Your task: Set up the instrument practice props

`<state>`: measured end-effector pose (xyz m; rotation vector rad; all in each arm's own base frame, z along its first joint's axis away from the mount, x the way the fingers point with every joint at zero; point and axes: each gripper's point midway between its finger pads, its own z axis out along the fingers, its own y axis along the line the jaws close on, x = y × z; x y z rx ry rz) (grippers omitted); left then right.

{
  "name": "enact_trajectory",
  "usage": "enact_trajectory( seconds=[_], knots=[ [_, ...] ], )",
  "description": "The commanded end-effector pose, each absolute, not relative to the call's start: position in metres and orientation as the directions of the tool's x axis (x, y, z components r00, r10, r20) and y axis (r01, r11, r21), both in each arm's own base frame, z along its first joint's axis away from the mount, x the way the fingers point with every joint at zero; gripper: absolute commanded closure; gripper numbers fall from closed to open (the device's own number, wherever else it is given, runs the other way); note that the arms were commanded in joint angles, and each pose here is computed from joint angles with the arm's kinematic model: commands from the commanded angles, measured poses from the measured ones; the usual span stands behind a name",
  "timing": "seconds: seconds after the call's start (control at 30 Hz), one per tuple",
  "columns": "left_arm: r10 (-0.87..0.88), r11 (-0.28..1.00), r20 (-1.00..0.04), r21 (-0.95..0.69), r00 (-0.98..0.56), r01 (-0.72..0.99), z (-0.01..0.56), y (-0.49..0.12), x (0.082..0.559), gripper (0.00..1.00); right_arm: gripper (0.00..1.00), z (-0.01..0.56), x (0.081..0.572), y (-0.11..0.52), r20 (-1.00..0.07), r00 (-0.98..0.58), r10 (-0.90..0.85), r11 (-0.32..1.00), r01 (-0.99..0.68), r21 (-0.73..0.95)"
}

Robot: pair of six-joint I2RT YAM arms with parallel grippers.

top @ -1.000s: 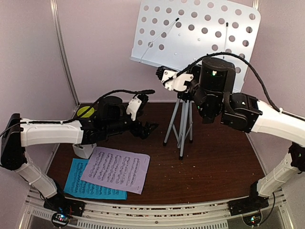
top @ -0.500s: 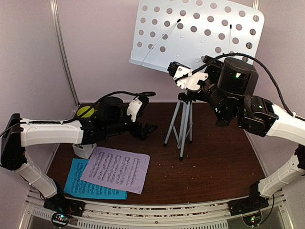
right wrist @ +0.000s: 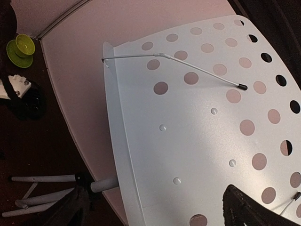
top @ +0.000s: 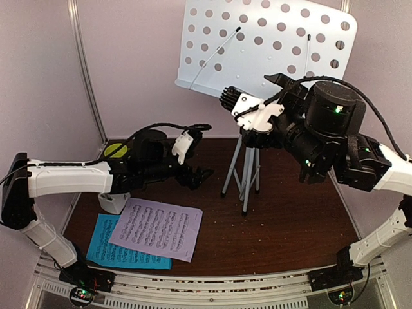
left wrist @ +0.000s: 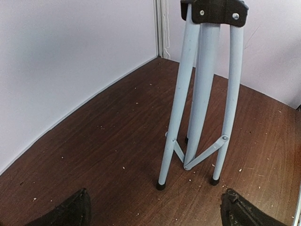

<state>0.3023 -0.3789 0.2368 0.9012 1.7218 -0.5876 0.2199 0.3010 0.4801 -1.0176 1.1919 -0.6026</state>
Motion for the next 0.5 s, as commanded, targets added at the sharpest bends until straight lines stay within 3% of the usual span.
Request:
enact_trajectory(
  seconds=[0.0, 0.2, 0.47],
  knots=[
    [0.237, 0.585, -0.965, 0.049, -0.113, 0.809, 0.26, -0.385, 0.308, 0.02, 0.0, 0.495, 0.205, 0.302, -0.548, 0.344, -0.762, 0.524, -0.17, -0.835],
    [0.196, 0.61, -0.97, 0.003, -0.147, 0.792, 0.264, -0.378, 0.316, 0.02, 0.0, 0.466, 0.167, 0.324, -0.657, 0.382, -0.649, 0.544, -0.37, -0.753],
    [0.191, 0.632, -0.969, -0.003, -0.159, 0.775, 0.263, -0.37, 0.324, 0.02, 0.01, 0.402, 0.143, 0.341, -0.861, 0.206, -0.465, 0.617, -0.622, -0.482]
  ],
)
